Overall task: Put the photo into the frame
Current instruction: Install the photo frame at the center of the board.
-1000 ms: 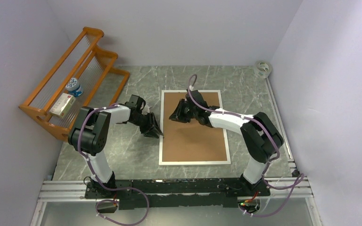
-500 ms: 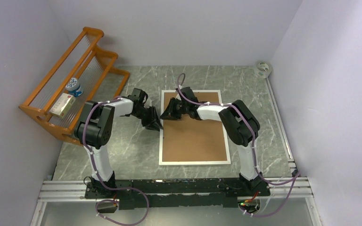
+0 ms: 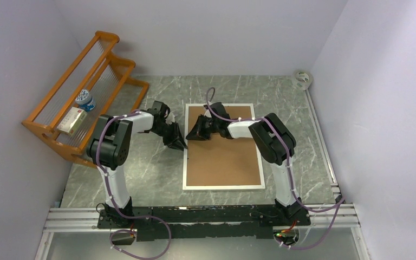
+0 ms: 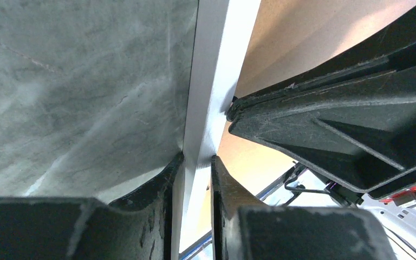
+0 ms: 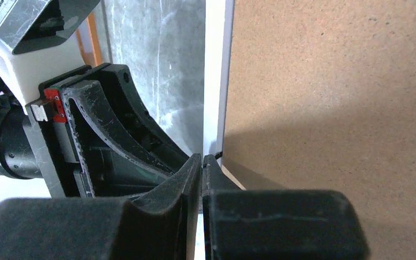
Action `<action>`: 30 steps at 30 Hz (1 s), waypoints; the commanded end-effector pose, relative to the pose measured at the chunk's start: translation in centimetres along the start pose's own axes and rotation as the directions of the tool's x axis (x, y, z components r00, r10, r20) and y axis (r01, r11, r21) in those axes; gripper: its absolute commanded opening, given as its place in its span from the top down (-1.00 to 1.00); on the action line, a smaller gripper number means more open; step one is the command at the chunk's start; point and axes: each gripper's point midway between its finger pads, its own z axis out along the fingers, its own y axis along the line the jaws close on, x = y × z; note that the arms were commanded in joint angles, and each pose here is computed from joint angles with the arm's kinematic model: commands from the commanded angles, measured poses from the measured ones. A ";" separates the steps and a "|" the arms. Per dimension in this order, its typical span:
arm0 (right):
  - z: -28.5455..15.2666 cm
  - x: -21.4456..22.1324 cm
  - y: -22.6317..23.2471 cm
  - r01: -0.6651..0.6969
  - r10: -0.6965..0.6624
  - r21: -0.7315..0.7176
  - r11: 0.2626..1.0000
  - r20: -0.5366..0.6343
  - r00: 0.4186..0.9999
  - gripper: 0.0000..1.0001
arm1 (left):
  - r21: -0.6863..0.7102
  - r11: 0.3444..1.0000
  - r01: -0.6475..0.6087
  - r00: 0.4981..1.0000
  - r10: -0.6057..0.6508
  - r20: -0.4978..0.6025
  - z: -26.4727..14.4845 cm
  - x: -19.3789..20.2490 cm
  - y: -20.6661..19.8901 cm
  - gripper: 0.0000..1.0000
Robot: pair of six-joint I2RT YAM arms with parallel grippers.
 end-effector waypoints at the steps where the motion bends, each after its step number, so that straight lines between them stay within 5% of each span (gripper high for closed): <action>1: 0.0 0.1 -2.0 -0.012 0.012 0.036 0.999 -0.013 1.000 0.78 | -0.210 0.977 0.029 0.999 -0.035 -0.027 2.0 1.2 5.6 0.67; 9: 0.2 0.2 -5.4 -0.065 0.066 0.130 0.989 -0.003 0.998 0.74 | -0.216 0.976 0.027 0.998 -0.037 -0.042 2.1 1.3 5.8 0.68; 17: -0.1 1.3 -9.6 -0.136 0.139 0.267 0.954 0.007 0.990 0.06 | -0.210 0.978 0.019 0.998 -0.029 -0.048 2.1 1.2 5.6 0.69; 30: -1.3 1.1 -12.3 -0.143 0.133 0.416 0.898 0.052 0.990 -0.06 | -0.221 0.975 0.015 0.999 -0.024 -0.037 1.9 1.1 5.7 0.69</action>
